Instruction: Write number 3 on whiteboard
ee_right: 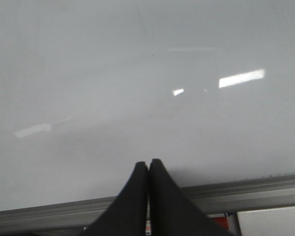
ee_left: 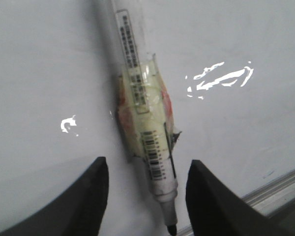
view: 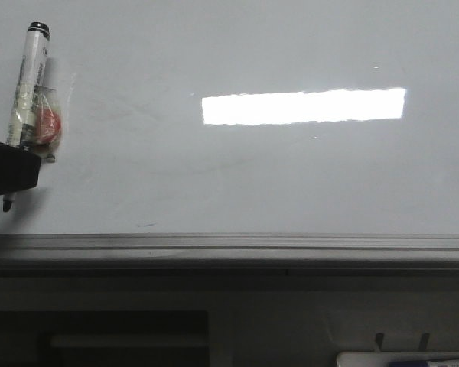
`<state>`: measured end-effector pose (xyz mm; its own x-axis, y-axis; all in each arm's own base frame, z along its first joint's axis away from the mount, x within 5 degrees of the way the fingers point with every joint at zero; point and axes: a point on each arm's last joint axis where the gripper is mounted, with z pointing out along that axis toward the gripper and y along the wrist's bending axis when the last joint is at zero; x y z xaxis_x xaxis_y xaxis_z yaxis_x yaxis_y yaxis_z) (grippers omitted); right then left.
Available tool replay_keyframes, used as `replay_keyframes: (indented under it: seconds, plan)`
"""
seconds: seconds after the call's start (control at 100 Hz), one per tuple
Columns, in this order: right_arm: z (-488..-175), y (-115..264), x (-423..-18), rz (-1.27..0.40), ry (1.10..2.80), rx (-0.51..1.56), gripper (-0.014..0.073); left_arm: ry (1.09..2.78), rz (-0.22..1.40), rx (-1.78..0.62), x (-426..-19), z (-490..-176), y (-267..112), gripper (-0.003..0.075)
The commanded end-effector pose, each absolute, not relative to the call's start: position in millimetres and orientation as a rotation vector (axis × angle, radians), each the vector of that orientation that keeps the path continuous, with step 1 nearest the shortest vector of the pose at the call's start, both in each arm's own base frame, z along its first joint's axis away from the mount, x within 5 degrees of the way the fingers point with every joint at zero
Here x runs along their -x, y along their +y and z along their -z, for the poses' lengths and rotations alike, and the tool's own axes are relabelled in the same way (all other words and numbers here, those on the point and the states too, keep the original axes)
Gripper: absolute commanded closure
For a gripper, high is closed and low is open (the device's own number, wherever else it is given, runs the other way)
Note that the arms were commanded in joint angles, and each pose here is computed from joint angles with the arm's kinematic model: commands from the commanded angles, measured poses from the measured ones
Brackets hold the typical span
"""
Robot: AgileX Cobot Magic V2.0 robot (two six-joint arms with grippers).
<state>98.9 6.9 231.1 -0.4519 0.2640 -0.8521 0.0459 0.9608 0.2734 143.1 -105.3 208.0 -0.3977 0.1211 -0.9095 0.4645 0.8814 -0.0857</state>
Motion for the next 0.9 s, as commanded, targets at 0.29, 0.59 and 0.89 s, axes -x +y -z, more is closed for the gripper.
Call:
replay_keyframes:
  seconds: [0.29, 0.59, 0.89]
  plan:
    - [-246, 4, -104, -0.237, 1.951, -0.233, 0.0636, 1.942, 0.385, -0.365, -150, -212, -105, 0.0741]
    - [-276, 22, -100, -0.261, 1.99, 0.094, 0.0636, 1.861, 0.389, -0.571, -137, -223, -106, 0.0741]
    - [-317, 61, -98, -0.374, 1.86, 0.633, 0.0544, 1.549, 0.312, -0.898, -115, -247, -109, 0.0741]
